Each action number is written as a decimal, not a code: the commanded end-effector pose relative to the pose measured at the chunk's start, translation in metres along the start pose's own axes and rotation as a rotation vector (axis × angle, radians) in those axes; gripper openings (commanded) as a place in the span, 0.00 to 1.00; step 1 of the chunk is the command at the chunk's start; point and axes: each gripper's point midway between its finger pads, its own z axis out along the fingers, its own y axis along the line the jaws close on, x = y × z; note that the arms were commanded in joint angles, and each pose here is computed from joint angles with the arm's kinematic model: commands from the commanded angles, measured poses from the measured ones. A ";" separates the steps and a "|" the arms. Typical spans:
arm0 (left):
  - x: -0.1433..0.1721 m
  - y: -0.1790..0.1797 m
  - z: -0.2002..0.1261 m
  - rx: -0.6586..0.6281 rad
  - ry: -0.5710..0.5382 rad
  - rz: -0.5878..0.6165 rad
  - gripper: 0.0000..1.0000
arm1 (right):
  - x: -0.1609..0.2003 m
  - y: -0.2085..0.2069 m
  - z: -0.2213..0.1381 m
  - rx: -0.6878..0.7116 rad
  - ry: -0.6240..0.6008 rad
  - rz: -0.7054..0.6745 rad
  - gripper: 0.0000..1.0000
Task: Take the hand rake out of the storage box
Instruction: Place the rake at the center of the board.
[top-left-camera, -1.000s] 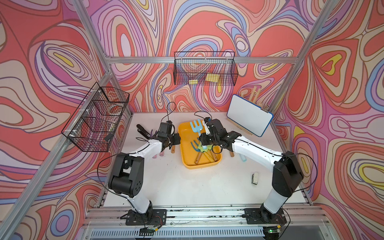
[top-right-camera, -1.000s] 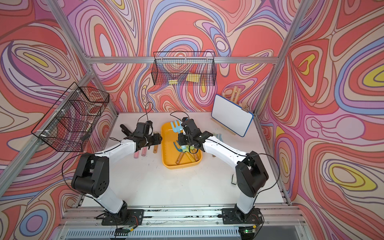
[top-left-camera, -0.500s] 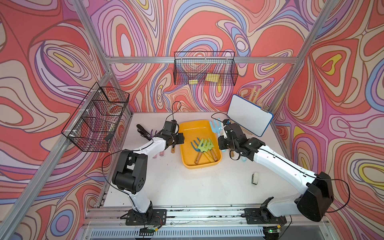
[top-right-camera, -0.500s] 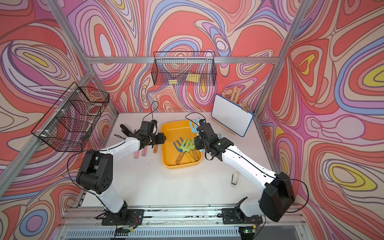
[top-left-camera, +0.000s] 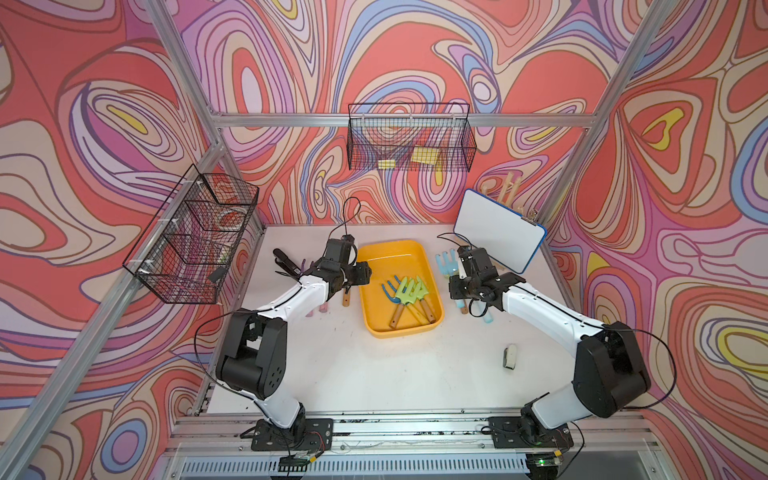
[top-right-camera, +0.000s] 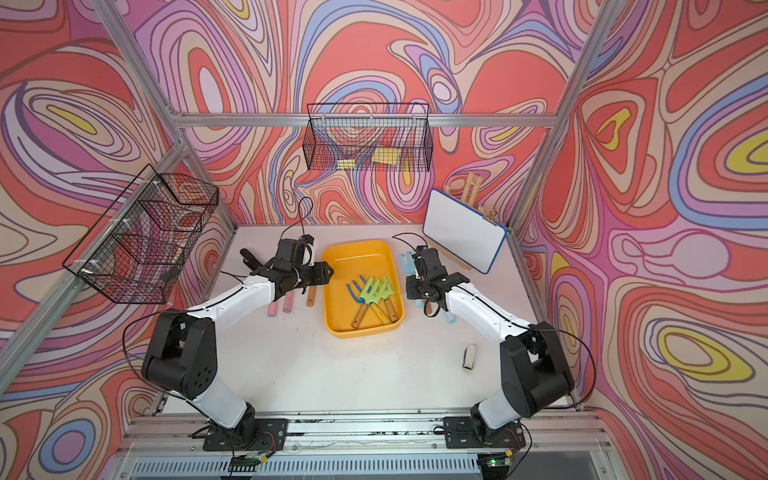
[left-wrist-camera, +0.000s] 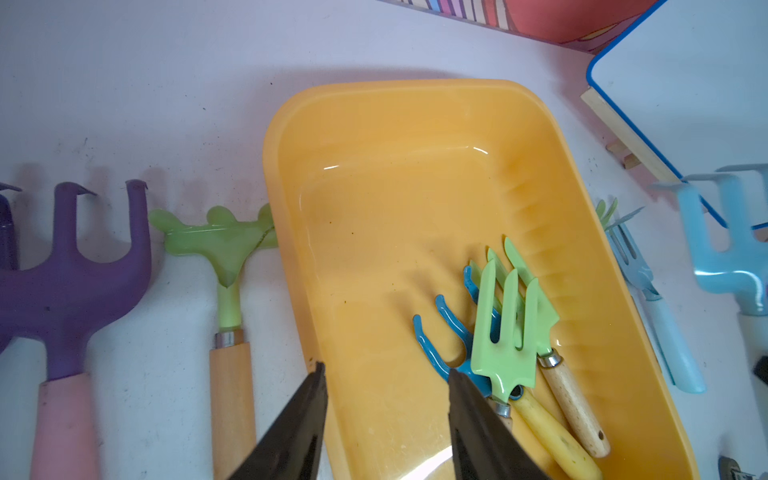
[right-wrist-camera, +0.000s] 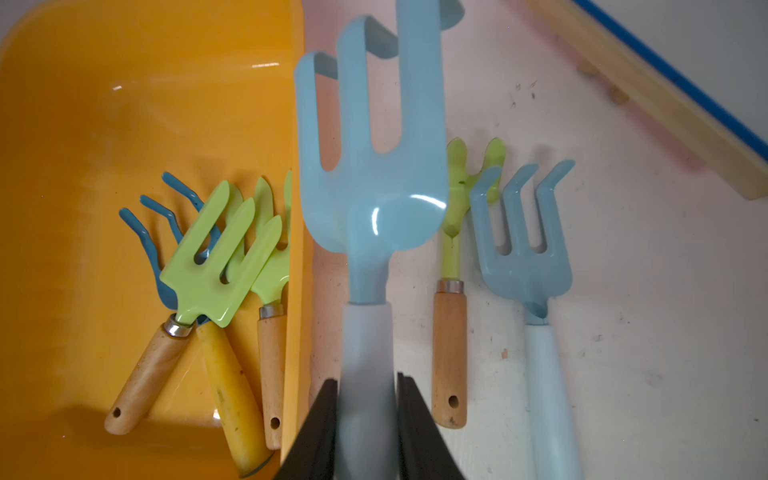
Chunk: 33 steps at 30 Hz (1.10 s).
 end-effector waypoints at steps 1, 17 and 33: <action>0.011 -0.005 -0.004 0.026 0.034 0.006 0.52 | -0.007 0.003 0.011 -0.027 -0.018 -0.011 0.18; 0.015 0.000 0.001 0.008 0.047 0.012 0.52 | 0.022 0.006 0.063 -0.107 0.121 0.024 0.18; 0.016 0.000 0.003 0.006 0.052 0.014 0.52 | 0.051 0.007 0.078 -0.125 0.215 0.048 0.21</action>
